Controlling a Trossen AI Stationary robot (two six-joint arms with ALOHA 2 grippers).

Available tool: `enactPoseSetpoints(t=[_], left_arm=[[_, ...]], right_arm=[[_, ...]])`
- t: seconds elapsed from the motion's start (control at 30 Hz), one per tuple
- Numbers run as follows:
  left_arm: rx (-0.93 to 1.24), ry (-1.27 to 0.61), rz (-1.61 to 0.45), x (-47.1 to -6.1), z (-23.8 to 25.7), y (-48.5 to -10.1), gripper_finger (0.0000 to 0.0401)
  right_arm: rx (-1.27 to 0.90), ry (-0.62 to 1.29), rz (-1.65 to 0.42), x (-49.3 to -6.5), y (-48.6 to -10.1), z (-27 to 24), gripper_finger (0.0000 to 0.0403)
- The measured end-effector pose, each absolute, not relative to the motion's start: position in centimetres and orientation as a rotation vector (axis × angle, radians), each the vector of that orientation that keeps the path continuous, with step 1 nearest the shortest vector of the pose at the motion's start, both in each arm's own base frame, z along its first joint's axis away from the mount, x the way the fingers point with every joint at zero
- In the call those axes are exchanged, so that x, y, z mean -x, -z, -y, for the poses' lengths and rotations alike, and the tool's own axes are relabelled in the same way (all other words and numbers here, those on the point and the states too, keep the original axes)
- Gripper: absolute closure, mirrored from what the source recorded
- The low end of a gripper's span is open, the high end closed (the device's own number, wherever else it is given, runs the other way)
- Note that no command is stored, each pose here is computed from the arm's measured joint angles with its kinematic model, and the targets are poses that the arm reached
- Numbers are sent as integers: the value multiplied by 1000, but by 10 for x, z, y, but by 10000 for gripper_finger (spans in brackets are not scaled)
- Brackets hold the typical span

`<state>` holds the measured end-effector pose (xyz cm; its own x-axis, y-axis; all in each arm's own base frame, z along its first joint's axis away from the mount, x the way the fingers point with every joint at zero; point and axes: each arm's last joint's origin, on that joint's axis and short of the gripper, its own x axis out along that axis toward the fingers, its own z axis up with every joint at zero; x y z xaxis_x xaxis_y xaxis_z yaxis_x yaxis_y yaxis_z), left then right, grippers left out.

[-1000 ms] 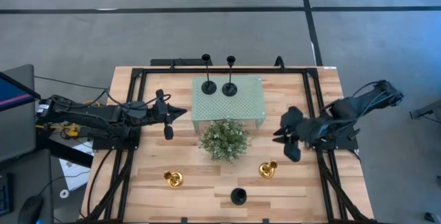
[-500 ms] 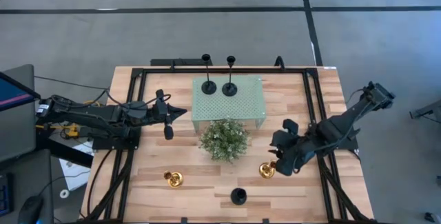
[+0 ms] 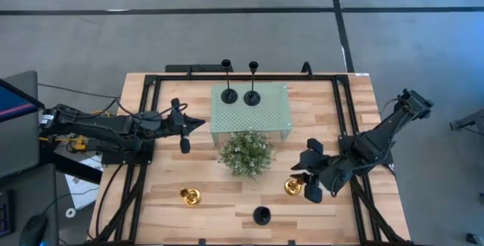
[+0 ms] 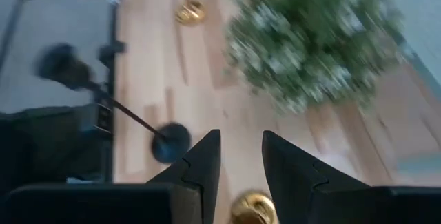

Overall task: Pick & Place candle stick holders
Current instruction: Put the black candle holder on the shelf

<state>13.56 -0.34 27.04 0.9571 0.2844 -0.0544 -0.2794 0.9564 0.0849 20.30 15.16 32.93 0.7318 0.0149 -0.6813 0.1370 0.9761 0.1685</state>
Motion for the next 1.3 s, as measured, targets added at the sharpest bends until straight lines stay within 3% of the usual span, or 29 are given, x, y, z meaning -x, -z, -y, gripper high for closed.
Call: enactPoseSetpoints(t=[0.23,0.5,0.8,1.17,1.3], left_arm=[[-77,-286,-66,-136,3,-270,390],[-77,-286,-66,-136,3,-270,390],[-77,-286,-66,-136,3,-270,390],[-77,-286,-66,-136,3,-270,390],[-77,-286,-67,-136,3,-270,390]], right_arm=[[-182,1,-688,-210,-332,-160,303],[-23,-191,-775,-235,-303,-186,303],[-22,-180,-781,-265,-269,-205,298],[-73,-234,-771,-281,-248,-223,194],[-89,-259,-748,-283,-246,-229,175]])
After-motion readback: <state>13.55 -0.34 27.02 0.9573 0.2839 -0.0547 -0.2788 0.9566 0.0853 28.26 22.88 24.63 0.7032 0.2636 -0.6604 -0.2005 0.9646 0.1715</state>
